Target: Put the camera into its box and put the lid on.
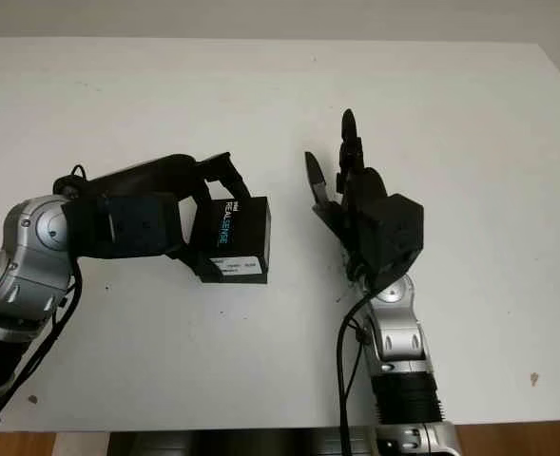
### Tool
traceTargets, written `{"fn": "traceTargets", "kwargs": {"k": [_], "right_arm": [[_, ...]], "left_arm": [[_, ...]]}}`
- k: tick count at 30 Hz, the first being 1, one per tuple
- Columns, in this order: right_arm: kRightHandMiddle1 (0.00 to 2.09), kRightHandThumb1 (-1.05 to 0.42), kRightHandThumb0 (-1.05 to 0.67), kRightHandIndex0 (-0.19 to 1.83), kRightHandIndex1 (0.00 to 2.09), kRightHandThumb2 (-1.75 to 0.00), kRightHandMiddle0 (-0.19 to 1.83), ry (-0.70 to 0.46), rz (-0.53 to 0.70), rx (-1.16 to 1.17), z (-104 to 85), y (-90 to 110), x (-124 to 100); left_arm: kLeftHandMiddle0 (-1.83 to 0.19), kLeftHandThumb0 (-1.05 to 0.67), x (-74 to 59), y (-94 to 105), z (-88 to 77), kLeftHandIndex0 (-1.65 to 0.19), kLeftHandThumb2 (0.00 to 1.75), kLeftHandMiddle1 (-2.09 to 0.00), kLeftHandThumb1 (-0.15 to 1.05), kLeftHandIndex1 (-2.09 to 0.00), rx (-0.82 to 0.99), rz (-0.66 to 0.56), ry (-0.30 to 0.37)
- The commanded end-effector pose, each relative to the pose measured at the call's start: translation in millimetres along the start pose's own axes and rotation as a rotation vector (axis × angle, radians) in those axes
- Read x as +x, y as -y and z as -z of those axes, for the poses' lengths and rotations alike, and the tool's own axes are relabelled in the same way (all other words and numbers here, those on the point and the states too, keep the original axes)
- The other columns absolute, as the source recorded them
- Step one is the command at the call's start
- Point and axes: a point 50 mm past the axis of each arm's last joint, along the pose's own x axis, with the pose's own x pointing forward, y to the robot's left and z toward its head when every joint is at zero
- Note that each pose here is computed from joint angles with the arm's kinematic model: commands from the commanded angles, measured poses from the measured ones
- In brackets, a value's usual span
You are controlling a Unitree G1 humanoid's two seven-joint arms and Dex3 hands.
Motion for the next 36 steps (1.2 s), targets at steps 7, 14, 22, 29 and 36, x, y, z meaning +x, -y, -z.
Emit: {"fn": "traceTargets", "kwargs": {"k": [7, 14, 22, 29, 36], "right_arm": [[0.05, -1.05, -0.73, -0.18, 0.05, -0.48, -0.15, 0.013, 0.001, 0.003, -2.4, 0, -1], [0.05, -1.05, -0.73, -0.18, 0.05, -0.48, -0.15, 0.022, -0.005, 0.006, -2.7, -1, -1], [0.05, -1.05, -0.73, -0.18, 0.05, -0.47, -0.15, 0.015, -0.001, 0.007, -3.2, -2, -1], [0.06, -1.05, -0.73, -0.18, 0.05, -0.48, -0.14, 0.023, -0.004, -0.001, -2.7, -3, 0], [0.05, -1.05, -0.73, -0.19, 0.05, -0.47, -0.15, 0.013, -0.004, 0.013, -2.9, -3, -1]], "left_arm": [[-0.3, -0.14, -4.9, 11.2, 1.3, -0.21, 0.05, -1.85, 0.93, -1.72, 0.012, 0.058, -0.007], [-0.28, -0.15, -3.7, 14.2, 4.3, -0.2, 0.05, -1.85, 0.92, -1.66, 0.032, 0.07, -0.025], [-0.27, -0.15, -1.9, 17.5, 1.2, -0.15, 0.05, -1.9, 0.93, -1.76, 0.027, 0.075, -0.021], [0.15, -0.57, -2.2, 18.3, -4.8, 0.12, 0.05, -0.49, 0.97, -0.27, 0.176, 0.21, -0.055], [0.19, -0.81, -7.1, 22.2, -10.7, 0.19, 0.06, 0.0, 1.0, 0.0, 0.311, 0.294, -0.077]]}}
